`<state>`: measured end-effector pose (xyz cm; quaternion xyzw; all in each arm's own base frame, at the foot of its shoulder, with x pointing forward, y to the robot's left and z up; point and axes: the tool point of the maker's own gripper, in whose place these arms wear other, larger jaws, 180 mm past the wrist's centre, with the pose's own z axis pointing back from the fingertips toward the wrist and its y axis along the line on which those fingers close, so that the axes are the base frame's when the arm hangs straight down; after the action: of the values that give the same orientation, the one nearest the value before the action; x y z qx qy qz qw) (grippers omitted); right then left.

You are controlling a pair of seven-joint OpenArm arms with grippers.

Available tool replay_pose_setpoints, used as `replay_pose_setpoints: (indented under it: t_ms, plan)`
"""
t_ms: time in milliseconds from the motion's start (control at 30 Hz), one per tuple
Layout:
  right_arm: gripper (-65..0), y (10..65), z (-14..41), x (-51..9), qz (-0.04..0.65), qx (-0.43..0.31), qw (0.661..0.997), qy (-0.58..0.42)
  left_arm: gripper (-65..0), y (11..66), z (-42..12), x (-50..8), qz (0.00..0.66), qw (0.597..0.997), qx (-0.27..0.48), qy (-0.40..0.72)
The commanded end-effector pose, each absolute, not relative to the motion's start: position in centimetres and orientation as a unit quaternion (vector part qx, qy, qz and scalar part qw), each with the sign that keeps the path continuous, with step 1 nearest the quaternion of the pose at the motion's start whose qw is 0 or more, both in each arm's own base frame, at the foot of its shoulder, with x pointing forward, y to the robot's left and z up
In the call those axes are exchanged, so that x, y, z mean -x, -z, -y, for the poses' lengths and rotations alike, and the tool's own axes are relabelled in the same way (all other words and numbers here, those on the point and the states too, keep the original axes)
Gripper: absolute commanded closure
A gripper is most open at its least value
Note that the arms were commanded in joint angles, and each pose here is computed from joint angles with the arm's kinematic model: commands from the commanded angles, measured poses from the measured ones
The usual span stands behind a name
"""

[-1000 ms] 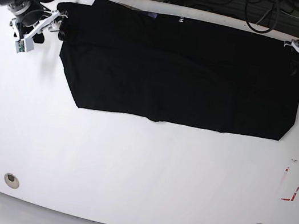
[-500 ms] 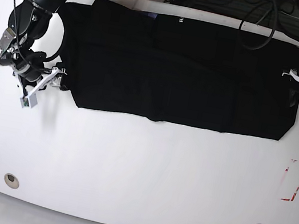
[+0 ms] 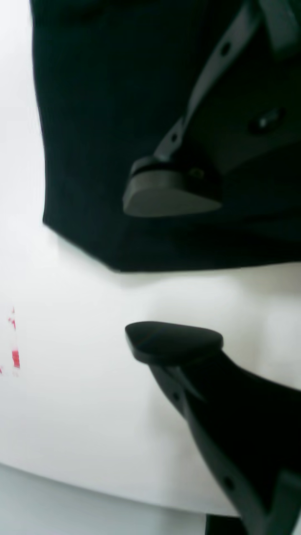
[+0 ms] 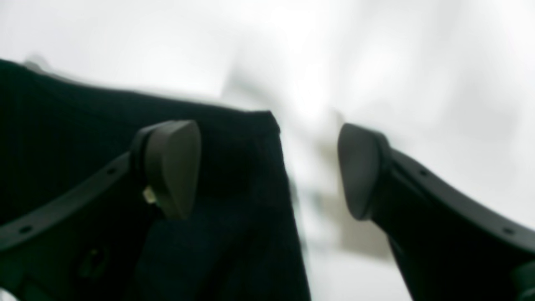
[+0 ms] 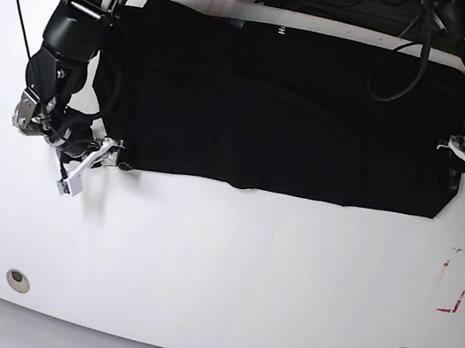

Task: Fold the T-shirt properly
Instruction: 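Release the shirt and move both grippers to its lower edge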

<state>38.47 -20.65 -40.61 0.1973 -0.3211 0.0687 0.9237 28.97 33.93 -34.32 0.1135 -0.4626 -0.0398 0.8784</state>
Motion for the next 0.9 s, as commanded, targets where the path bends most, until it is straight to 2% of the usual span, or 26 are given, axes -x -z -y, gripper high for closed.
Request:
replay_pose_setpoints:
  t_ms: [0, 67, 133, 200, 367, 467, 867]
  plan:
    - [-46.0, 39.6, 19.8, -39.5, 0.335, -0.202, 0.917, -0.074, -37.2, 32.8, -34.4, -30.4, 0.488, 0.864, -0.117, 0.039]
    - [-41.1, 39.7, 19.3, -39.5, 0.335, -0.207, 0.916, -0.074, -37.2, 33.2, -34.4, -30.9, 0.485, 0.866, -0.112, 0.035]
    - [-32.2, 39.9, 18.3, -39.5, 0.334, -0.217, 0.914, -0.074, -37.2, 33.9, -34.6, -31.8, 0.478, 0.871, -0.109, 0.03]
    - [-26.0, 40.0, 18.0, -39.5, 0.334, -0.22, 0.913, -0.073, -37.5, 34.4, -34.6, -32.5, 0.471, 0.875, -0.106, 0.028]
    - [-3.6, 39.9, 17.5, -39.6, 0.335, -0.224, 0.912, -0.074, -37.8, 35.4, -34.1, -34.9, 0.469, 0.88, -0.079, 0.013]
    - [0.0, 39.9, 17.5, -39.7, 0.336, -0.223, 0.912, -0.075, -37.8, 35.6, -35.1, -35.8, 0.466, 0.881, -0.078, -0.001]
    - [0.0, 40.0, 17.5, -39.5, 0.335, -0.225, 0.912, -0.073, -37.6, 39.2, -34.1, -37.7, 0.415, 0.908, -0.06, 0.013]
